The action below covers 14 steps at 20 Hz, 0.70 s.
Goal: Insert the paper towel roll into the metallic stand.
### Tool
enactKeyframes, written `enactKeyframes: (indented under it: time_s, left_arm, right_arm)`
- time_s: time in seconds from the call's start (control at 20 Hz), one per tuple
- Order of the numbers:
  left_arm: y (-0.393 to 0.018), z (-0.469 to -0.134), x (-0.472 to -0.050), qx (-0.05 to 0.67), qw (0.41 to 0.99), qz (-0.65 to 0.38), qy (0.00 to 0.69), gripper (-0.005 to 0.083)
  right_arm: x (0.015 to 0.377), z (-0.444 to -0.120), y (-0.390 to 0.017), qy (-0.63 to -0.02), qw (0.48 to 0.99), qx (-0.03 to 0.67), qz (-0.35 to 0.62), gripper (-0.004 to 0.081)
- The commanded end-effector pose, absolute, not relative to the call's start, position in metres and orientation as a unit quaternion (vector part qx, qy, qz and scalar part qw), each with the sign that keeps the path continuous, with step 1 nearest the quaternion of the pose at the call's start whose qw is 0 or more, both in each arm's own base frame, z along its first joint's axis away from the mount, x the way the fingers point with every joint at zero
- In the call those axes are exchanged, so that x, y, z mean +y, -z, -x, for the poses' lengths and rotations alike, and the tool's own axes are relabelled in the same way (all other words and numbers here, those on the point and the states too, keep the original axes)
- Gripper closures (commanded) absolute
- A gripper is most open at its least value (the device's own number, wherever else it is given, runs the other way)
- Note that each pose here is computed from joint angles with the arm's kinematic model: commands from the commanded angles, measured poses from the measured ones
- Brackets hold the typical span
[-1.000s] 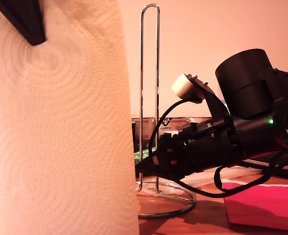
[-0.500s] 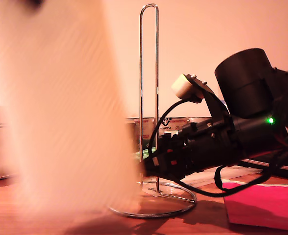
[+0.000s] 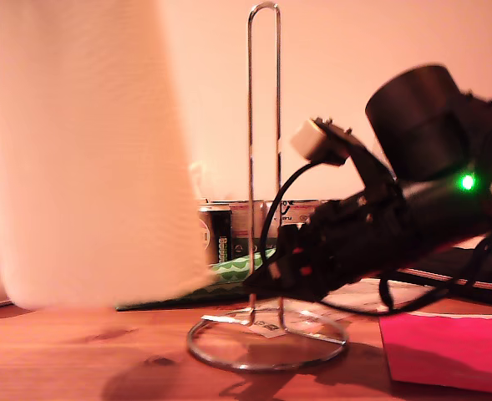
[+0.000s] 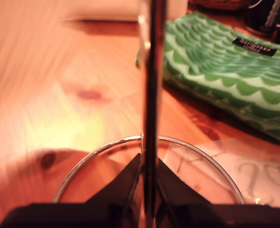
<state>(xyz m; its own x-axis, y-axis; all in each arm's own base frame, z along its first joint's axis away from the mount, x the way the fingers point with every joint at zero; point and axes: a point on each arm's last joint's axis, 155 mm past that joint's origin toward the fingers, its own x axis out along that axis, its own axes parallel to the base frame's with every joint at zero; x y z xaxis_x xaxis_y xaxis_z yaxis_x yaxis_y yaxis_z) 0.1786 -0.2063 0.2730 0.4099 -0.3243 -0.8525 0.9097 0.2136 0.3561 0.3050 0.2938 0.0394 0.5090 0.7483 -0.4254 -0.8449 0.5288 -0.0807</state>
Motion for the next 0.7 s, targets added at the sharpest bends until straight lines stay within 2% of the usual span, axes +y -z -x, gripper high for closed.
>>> enactKeyframes:
  time_s: [0.0,0.3,0.65]
  left_arm:
    - [-0.291,-0.182,-0.208,0.300,0.724,-0.444,0.435,0.0794]
    - [-0.311,-0.185,-0.205,0.270,0.735,-0.450,0.429,0.0794]
    - [-0.347,-0.187,-0.195,0.227,0.765,-0.442,0.409,0.0794]
  right_arm:
    - [0.299,-0.302,-0.053,-0.468,0.858,0.152,0.149,0.0783]
    - [0.287,-0.298,-0.054,-0.441,0.860,0.176,0.187,0.0783]
    - [0.262,-0.310,-0.069,-0.380,0.872,0.204,0.232,0.0783]
